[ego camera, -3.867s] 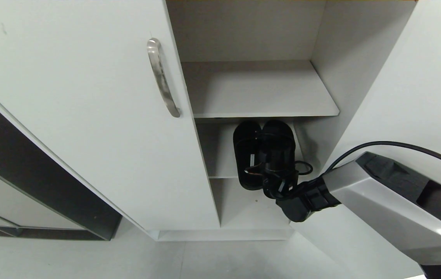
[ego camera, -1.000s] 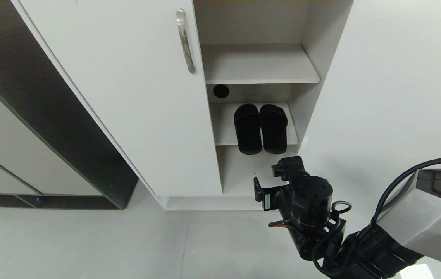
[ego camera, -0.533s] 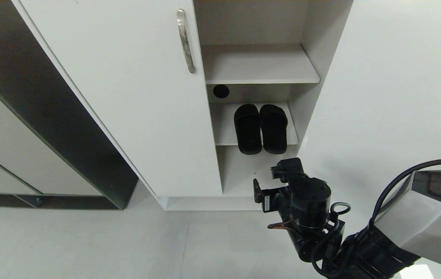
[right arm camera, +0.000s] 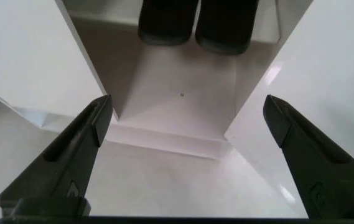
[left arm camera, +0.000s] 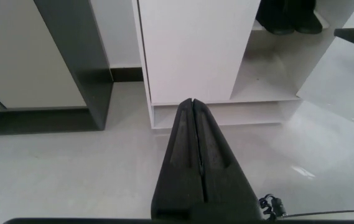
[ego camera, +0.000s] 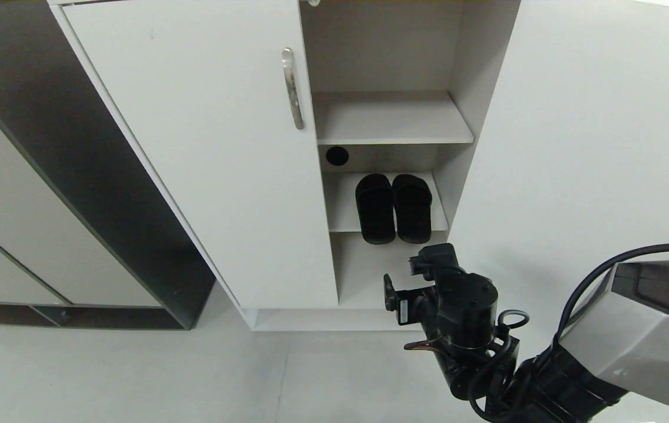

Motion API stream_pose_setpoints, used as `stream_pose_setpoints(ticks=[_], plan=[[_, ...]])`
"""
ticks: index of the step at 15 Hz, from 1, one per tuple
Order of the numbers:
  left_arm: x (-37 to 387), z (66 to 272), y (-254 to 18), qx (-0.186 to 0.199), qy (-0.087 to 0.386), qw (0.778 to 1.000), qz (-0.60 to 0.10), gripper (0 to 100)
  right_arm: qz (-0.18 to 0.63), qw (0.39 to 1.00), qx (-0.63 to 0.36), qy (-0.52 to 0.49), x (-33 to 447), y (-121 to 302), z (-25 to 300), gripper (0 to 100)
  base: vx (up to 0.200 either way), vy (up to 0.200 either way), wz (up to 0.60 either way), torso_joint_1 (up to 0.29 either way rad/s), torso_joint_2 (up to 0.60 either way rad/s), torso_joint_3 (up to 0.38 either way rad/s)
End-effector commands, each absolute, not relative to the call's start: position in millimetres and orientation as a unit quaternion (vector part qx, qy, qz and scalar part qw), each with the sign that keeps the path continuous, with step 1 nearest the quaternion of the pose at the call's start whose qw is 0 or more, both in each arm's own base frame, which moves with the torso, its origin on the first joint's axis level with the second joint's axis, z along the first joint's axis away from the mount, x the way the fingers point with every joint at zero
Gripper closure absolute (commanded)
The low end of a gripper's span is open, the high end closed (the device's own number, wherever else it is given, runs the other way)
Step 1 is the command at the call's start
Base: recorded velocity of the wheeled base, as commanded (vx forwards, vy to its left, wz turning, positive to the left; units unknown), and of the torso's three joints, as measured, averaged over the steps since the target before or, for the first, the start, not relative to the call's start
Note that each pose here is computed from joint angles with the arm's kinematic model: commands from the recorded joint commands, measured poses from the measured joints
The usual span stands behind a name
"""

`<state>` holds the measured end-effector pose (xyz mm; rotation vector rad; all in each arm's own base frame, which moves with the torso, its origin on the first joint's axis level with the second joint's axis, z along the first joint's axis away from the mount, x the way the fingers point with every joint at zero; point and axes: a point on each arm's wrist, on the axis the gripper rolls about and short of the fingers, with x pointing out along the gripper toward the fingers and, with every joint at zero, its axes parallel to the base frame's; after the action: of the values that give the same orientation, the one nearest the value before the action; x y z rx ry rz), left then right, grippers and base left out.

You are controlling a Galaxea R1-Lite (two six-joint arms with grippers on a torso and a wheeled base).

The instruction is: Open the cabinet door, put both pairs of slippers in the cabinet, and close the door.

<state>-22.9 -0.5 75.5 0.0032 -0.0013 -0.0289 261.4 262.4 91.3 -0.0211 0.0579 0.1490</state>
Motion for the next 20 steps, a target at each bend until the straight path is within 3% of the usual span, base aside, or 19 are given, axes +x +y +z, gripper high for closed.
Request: stream_pose_setpoints(ticks=[1, 8, 10, 14, 20], plan=[[-23, 75, -1, 0.002, 0.000, 1.000, -0.015, 100, 0.075, 0.997, -0.010, 0.028, 262, 263, 91, 0, 0.000, 0.000, 0.00, 0.002, 0.00, 0.198], [-23, 75, -1, 0.000, 0.000, 1.000, -0.015, 100, 0.085, 0.995, -0.023, 0.041, 252, 256, 84, 0, 0.000, 0.000, 0.00, 0.002, 0.00, 0.194], [-23, 75, -1, 0.001, 0.000, 1.000, -0.015, 100, 0.134, 0.990, -0.019, 0.038, 239, 253, 90, 0, 0.000, 0.000, 0.00, -0.001, 0.00, 0.025], [-23, 75, -1, -0.001, 0.000, 1.000, -0.015, 100, 0.142, 0.989, -0.020, 0.038, 237, 253, 91, 0, 0.000, 0.000, 0.00, 0.000, 0.00, 0.000], [-23, 75, -1, 0.000, 0.000, 1.000, -0.015, 100, 0.150, 0.987, -0.031, 0.049, 233, 249, 85, 0, 0.000, 0.200, 0.00, 0.006, 0.00, 0.006]])
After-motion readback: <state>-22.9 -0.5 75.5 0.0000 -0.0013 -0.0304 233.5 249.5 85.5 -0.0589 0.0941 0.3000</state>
